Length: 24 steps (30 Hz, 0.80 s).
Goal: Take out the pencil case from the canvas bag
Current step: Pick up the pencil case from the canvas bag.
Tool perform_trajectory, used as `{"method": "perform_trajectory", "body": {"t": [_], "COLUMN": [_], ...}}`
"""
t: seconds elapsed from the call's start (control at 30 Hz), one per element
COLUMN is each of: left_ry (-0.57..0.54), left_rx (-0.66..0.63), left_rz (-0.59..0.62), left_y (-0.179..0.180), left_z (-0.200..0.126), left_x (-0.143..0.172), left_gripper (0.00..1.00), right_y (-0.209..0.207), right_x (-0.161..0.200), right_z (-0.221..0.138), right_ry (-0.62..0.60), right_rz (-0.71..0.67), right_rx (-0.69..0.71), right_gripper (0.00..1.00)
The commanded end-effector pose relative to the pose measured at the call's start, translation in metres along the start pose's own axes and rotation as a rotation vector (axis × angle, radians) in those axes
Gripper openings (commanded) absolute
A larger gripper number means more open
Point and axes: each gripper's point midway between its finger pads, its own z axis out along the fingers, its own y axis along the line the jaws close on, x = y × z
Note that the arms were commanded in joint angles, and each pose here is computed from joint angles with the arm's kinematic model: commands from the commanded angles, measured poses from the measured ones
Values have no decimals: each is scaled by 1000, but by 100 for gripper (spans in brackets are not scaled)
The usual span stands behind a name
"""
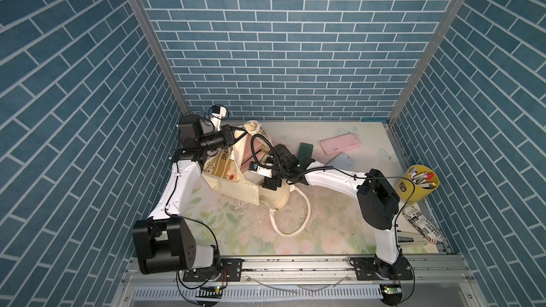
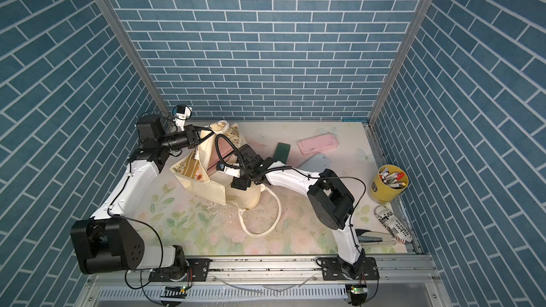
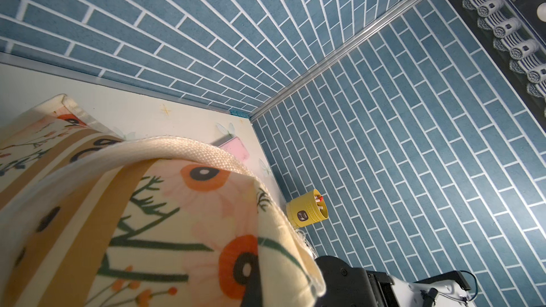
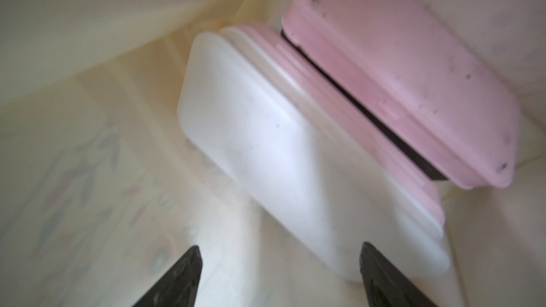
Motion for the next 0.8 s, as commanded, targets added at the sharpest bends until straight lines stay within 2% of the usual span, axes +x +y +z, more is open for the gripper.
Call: {"method": "perform_trajectory", "body": {"t": [0.0,0.23,0.4,0.47,0.63,0.77], "left_ry": [-16,-12,-9,-9,-9,-10], "left_rx": [108,122,131,132,132,129], "left_rz": [146,145,154,154,155,155], "left_y": [-40,-43,-46,-46,-45,-44], "left_z": [-5,-5,-6,-6,-6,-6], "left_x": [-17,-17,-16,-16,-16,-16], "left_gripper": [0,0,0,0,0,0], "right_y": [-13,-6,8,18,28,37], "right_x": [-24,-43,-26,-5,14,17], "right_z": [13,28,37,49,47,38], "right_ry": [-68,-120,-47,12,93,97], "right_rz": [-40,-85,-100,-81,-58,-54], "right_rx": [71,47,-72,-138,-205,-236], "right_gripper": [84,85,86,86,85,82]}}
